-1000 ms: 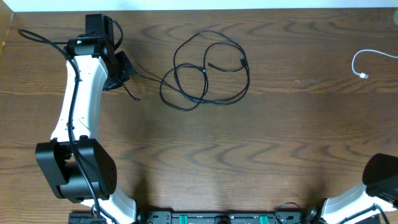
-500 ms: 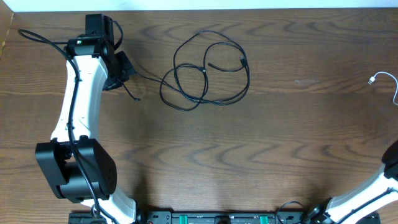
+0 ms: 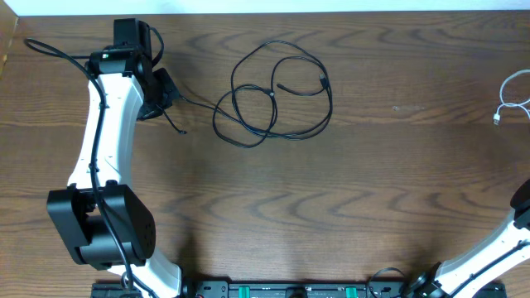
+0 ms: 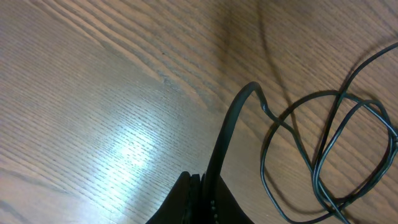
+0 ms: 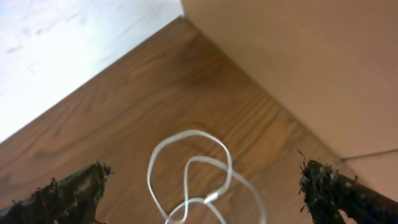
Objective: Untangle cables
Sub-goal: 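Carry the white cable right and drop it at the table edge, then move the right gripper back to the black cables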
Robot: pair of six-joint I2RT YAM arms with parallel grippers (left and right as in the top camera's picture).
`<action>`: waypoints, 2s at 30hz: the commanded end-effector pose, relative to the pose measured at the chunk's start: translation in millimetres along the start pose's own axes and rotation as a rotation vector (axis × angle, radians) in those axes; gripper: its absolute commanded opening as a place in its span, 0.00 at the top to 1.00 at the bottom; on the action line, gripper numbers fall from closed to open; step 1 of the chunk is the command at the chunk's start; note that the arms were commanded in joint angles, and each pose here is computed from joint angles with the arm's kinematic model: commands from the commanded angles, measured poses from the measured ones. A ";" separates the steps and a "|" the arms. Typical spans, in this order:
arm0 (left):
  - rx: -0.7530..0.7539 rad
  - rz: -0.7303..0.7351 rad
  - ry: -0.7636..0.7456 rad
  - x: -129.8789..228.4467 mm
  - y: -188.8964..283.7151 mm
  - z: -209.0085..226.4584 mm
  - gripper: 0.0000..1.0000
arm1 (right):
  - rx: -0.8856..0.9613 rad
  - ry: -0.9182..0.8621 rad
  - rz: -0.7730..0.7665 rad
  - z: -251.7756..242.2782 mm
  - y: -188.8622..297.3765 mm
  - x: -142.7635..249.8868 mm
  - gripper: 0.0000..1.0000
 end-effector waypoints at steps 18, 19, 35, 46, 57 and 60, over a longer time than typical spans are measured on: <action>0.092 0.046 -0.005 1.7 4.5 -8.3 0.93 | -0.619 0.229 -0.008 154.2 133.2 -10.8 0.01; 0.097 0.048 -0.014 1.9 4.5 -8.6 0.93 | -0.645 0.252 0.005 168.2 136.3 -8.1 0.01; 0.136 0.041 -0.073 0.0 4.8 -12.8 0.92 | -0.896 0.567 0.138 326.7 181.1 54.3 0.01; 0.137 0.040 -0.073 0.0 4.8 -12.8 0.66 | -0.887 0.631 0.228 373.7 168.7 105.1 0.01; 0.137 0.039 -0.074 -0.1 4.8 -12.8 0.37 | -0.908 0.637 0.295 398.5 153.7 148.2 0.01; 0.137 0.039 -0.088 0.0 4.8 -12.8 0.36 | -0.911 0.645 0.301 401.1 152.8 153.7 0.01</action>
Point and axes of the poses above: each gripper's point midway between its finger pads, its own y axis back along the fingers, its own z axis along the line the jaws close on, x = y × z, the point moved 10 cm from there along y, back along the fingers, and after that the axes turned 15 degrees about y, right-handed, at the moved point
